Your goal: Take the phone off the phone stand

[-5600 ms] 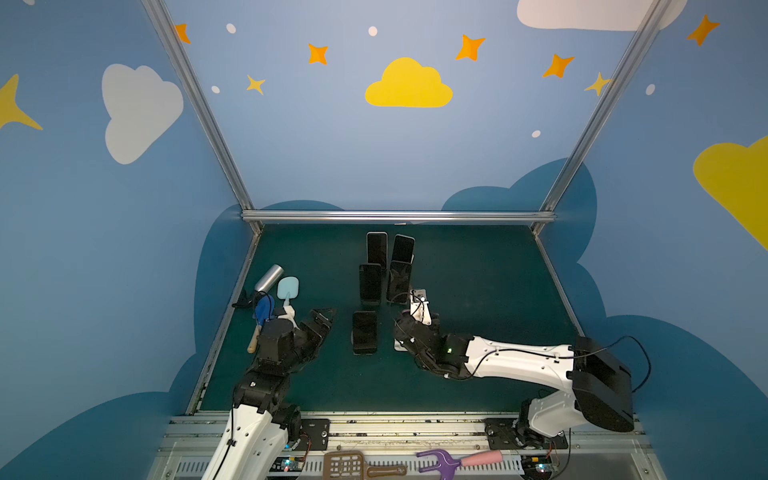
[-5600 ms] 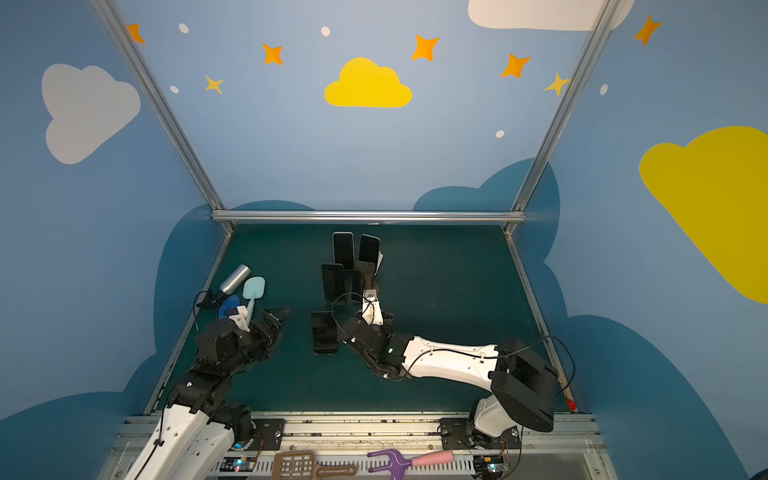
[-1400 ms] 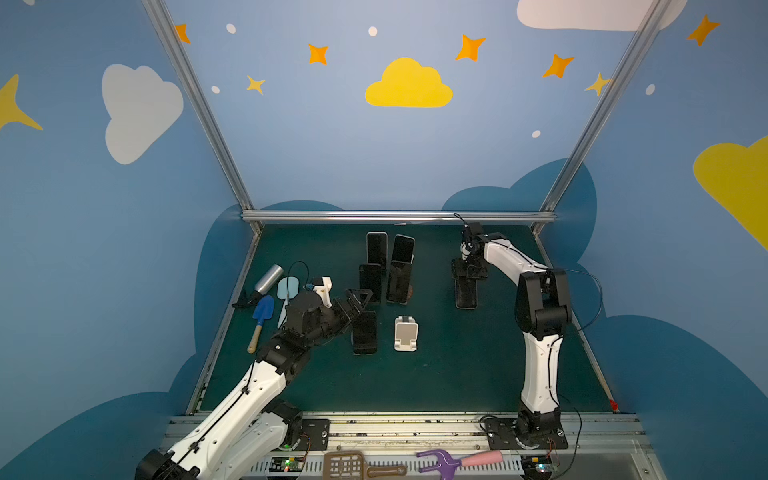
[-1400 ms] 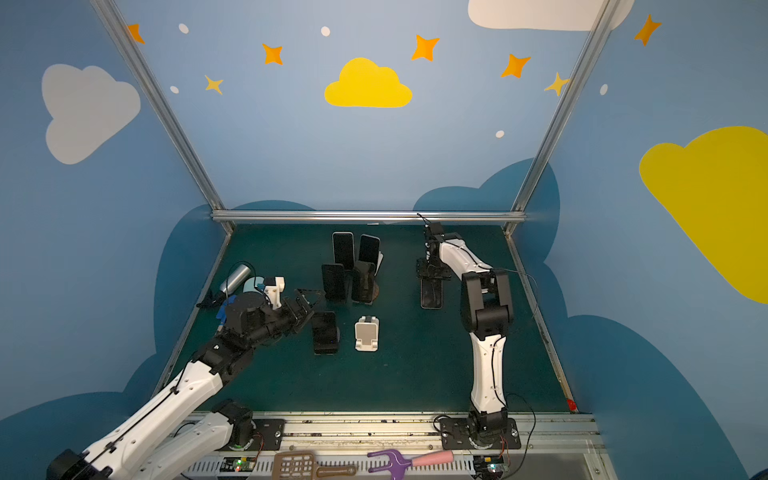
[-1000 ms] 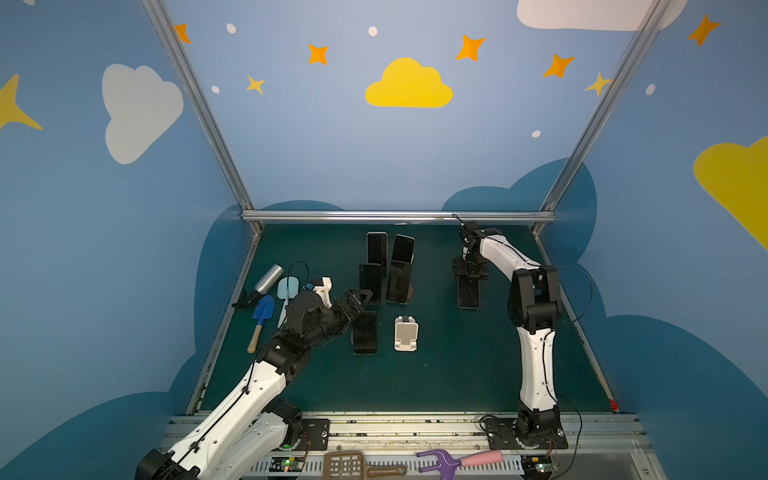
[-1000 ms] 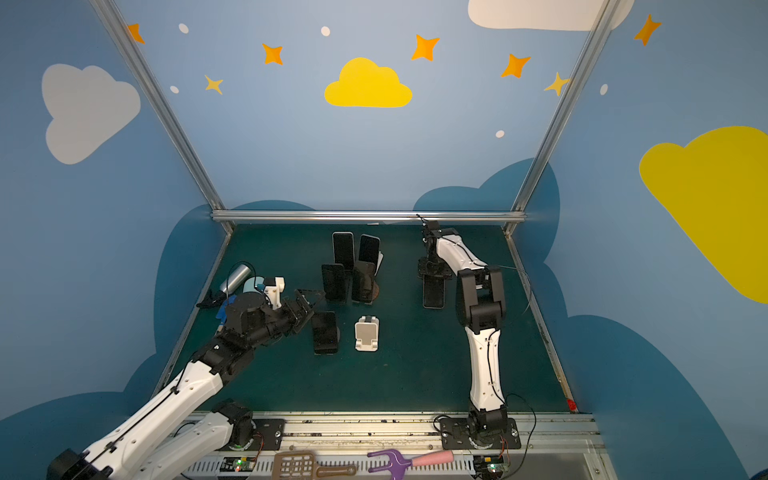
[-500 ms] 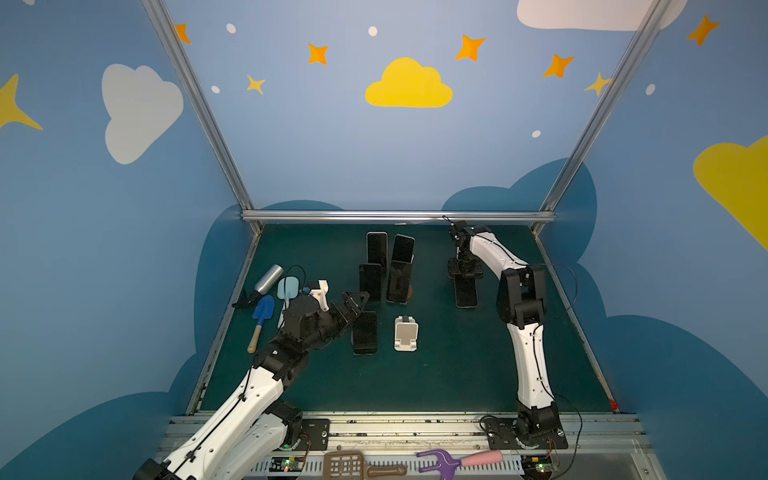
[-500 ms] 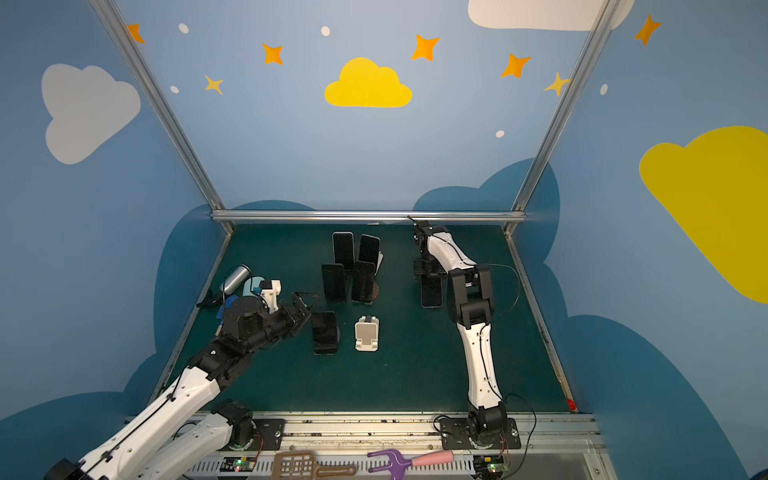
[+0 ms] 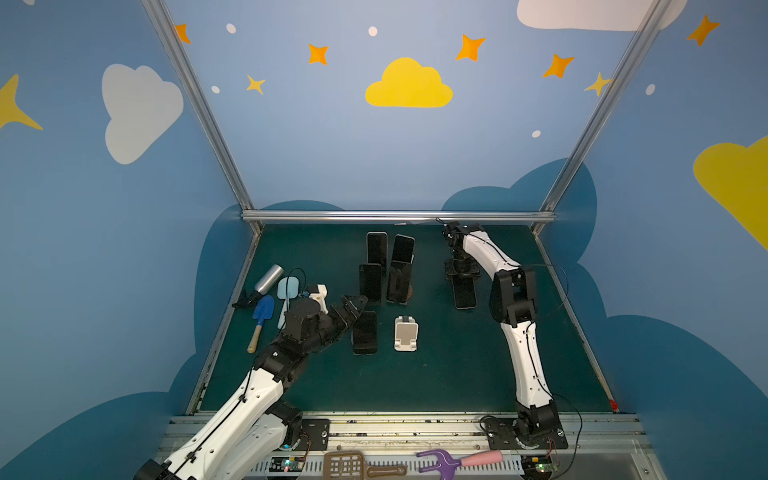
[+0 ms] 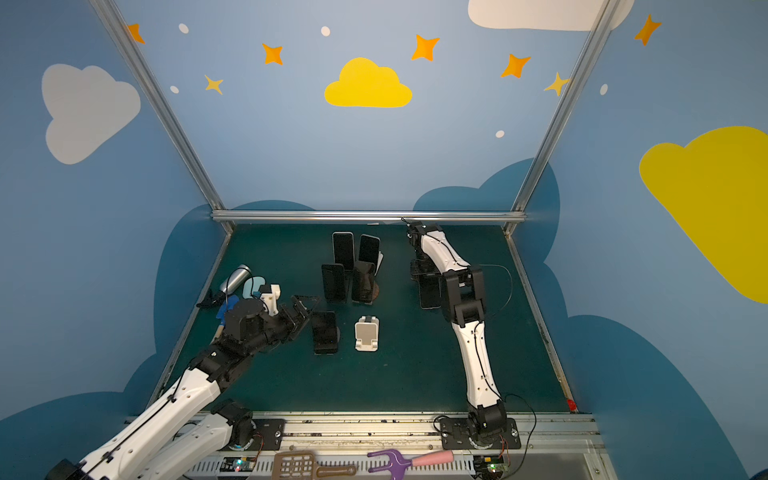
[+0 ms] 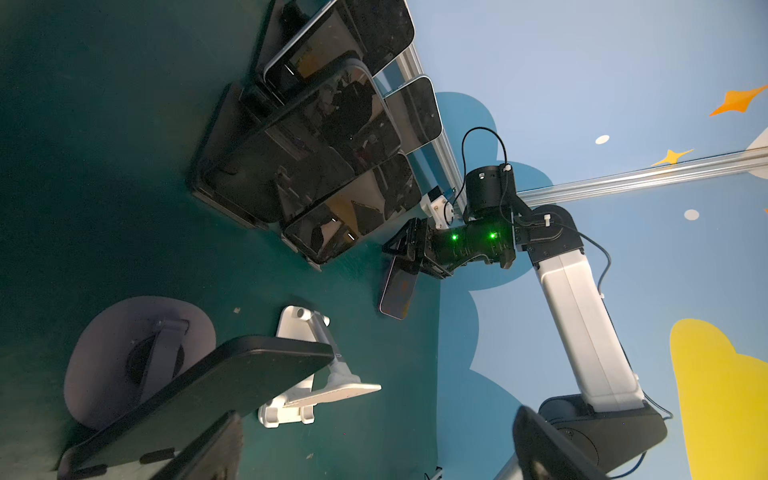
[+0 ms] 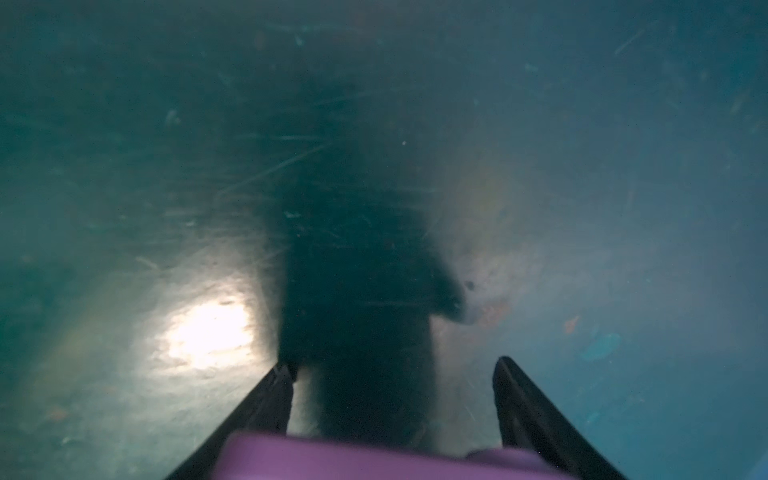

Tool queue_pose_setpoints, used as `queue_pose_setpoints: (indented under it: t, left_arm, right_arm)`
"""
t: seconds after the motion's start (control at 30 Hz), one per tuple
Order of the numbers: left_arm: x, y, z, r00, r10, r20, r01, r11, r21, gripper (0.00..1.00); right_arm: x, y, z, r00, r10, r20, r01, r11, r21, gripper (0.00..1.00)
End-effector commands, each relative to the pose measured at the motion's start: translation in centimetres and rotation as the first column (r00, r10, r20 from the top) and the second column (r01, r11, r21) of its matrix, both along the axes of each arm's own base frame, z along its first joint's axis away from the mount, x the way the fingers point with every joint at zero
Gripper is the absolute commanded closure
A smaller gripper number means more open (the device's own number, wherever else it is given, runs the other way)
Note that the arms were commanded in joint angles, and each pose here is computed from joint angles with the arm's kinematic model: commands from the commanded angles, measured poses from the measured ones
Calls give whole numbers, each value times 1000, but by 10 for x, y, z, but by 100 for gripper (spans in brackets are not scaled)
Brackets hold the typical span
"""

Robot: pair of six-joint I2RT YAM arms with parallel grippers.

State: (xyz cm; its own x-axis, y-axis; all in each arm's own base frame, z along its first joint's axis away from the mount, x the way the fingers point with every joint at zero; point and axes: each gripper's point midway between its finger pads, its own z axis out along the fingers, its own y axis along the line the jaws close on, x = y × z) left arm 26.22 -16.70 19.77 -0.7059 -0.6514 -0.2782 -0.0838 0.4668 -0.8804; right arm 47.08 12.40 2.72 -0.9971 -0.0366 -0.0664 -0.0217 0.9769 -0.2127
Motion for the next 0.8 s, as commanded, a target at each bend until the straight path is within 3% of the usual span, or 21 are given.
queue_pose_setpoints:
  t: [0.0, 0.2, 0.77]
  left_arm:
    - [-1, 1, 9, 1000, 2, 19, -2, 1000, 4, 0]
    - [-3, 4, 10, 1000, 13, 22, -13, 1000, 4, 0]
    - [-7, 2, 9, 1000, -3, 10, 3, 1000, -4, 0]
  right_arm:
    - [-17, -7, -26, 996, -4, -95, -3, 997, -75, 33]
    - [-22, -3, -26, 995, 12, -97, -24, 993, -118, 32]
    - [-37, 24, -33, 993, 31, -110, -16, 990, 140, 31]
